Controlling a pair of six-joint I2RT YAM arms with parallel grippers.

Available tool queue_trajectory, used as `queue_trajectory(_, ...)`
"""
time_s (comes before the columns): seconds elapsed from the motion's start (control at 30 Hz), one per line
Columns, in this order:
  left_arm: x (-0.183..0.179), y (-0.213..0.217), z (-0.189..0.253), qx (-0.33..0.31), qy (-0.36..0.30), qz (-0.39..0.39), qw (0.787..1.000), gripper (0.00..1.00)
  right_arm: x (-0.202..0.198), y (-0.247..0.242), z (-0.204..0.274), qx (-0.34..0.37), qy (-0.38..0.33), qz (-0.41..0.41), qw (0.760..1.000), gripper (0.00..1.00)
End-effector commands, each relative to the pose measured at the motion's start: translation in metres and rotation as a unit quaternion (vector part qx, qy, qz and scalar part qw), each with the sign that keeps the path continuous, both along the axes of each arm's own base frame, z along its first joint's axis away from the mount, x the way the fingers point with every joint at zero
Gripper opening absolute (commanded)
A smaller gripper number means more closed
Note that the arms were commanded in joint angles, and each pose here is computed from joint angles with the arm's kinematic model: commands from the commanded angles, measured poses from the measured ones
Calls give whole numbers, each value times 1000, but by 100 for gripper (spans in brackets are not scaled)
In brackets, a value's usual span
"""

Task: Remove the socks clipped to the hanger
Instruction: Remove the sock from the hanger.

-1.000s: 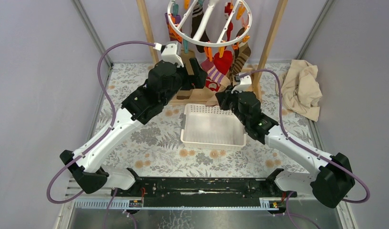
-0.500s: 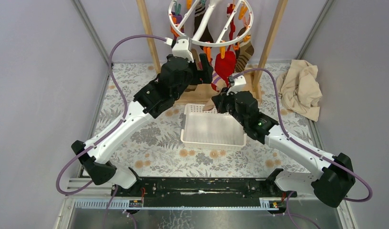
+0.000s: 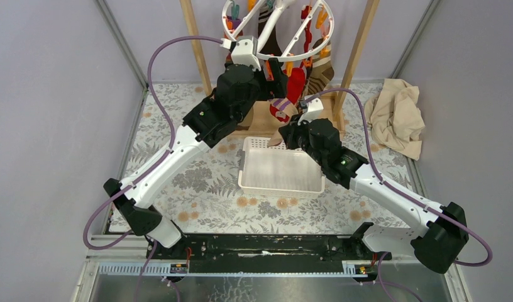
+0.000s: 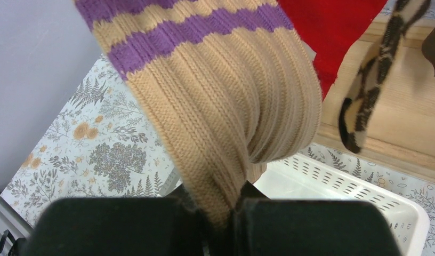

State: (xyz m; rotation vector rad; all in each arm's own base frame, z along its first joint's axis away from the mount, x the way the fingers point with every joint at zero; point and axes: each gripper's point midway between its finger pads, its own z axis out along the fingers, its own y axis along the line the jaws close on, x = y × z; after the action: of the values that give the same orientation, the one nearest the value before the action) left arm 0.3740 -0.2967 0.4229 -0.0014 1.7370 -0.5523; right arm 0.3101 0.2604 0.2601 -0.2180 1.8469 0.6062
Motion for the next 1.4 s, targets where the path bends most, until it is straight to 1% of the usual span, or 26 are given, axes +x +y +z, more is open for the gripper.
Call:
queue_trajectory(0.0,13,7,29,-41,-29,5,999,99,-1,5,37,24,-34,7,999,2)
queue_trajectory(0.23,21,15,36,-33,-54,-23,998,98,-3,6,42,27,-36,11,999,2)
queue_trajectory(0.4,23,24,41,-43,-69,-57,995,96,-4,7,48,31,-35,15,999,2)
queue_trajectory(0.57,20,15,40,-46,-72,-101,991,90,-4,9,55,34,-35,18,999,1)
queue_trajectory(0.7,18,9,38,-45,-77,-121,989,86,-4,10,59,34,-34,20,999,1)
queue_trajectory(0.77,18,6,38,-42,-81,-129,987,82,-4,10,59,34,-33,20,999,1)
queue_trajectory(0.9,18,4,37,-37,-87,-136,986,77,-4,10,61,34,-33,19,999,1)
queue_trajectory(1.27,30,2,23,-23,-90,-144,985,69,-6,7,65,35,-37,19,999,1)
queue_trajectory(1.37,33,2,19,-26,-89,-147,985,69,-7,6,68,34,-40,19,998,0)
